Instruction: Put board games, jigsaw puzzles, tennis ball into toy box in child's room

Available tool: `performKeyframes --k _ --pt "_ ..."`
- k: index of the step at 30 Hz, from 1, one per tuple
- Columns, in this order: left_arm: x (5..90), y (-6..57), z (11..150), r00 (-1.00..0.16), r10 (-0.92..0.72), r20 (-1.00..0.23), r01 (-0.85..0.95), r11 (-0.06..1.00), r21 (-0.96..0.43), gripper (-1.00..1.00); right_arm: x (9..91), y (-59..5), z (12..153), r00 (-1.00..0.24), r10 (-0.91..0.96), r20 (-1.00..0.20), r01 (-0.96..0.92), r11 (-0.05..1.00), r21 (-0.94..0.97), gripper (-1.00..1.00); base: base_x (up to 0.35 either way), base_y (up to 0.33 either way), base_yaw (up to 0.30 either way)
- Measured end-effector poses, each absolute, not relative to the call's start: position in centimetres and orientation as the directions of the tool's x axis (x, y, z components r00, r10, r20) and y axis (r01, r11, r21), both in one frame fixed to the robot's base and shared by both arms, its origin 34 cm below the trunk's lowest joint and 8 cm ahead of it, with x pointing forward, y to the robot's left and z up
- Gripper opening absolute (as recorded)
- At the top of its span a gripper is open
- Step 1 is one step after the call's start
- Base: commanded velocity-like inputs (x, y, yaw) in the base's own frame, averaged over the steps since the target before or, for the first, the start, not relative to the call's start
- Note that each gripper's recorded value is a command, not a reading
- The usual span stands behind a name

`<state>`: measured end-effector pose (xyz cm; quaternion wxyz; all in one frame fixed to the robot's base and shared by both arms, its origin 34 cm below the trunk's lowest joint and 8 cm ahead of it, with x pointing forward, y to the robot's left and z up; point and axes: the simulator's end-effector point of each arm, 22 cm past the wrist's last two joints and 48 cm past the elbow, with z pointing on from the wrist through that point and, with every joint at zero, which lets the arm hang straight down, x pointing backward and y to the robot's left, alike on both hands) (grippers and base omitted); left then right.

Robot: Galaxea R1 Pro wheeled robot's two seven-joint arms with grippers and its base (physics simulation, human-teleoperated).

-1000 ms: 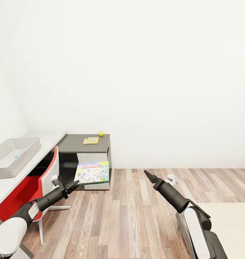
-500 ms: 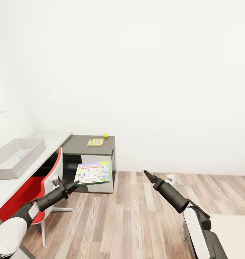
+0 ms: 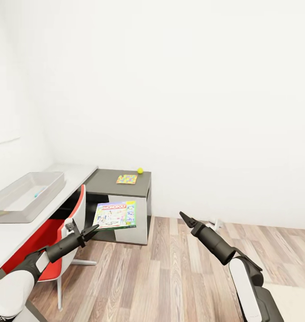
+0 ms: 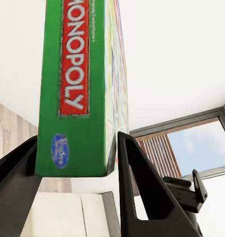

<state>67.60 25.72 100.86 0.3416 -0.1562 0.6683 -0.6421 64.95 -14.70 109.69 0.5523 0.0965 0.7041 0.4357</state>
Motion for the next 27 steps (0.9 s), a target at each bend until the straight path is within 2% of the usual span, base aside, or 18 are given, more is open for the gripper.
performKeyframes --k 14,19,23,27 --pt "68.7 30.5 106.7 -0.687 -0.656 -0.313 0.295 0.142 -0.945 -1.0 64.9 -14.3 109.8 -0.374 0.621 -0.689 -0.349 0.594 0.725 1.0 0.0 0.0 0.0" --pt "70.0 32.1 111.6 -0.67 -0.616 -0.415 0.356 0.224 -0.907 -1.0 64.9 -14.4 109.7 -0.375 0.618 -0.691 -0.348 0.596 0.723 1.0 0.0 0.0 0.0" --pt "71.6 32.7 116.3 -0.658 -0.609 -0.444 0.384 0.236 -0.893 -1.0 64.9 -14.4 109.7 -0.374 0.617 -0.692 -0.349 0.598 0.722 1.0 0.0 0.0 0.0" --pt "72.1 36.3 119.6 -0.616 -0.618 -0.489 0.398 0.293 -0.87 -1.0 64.9 -14.3 109.8 -0.375 0.618 -0.691 -0.35 0.596 0.723 1.0 0.0 0.0 0.0"
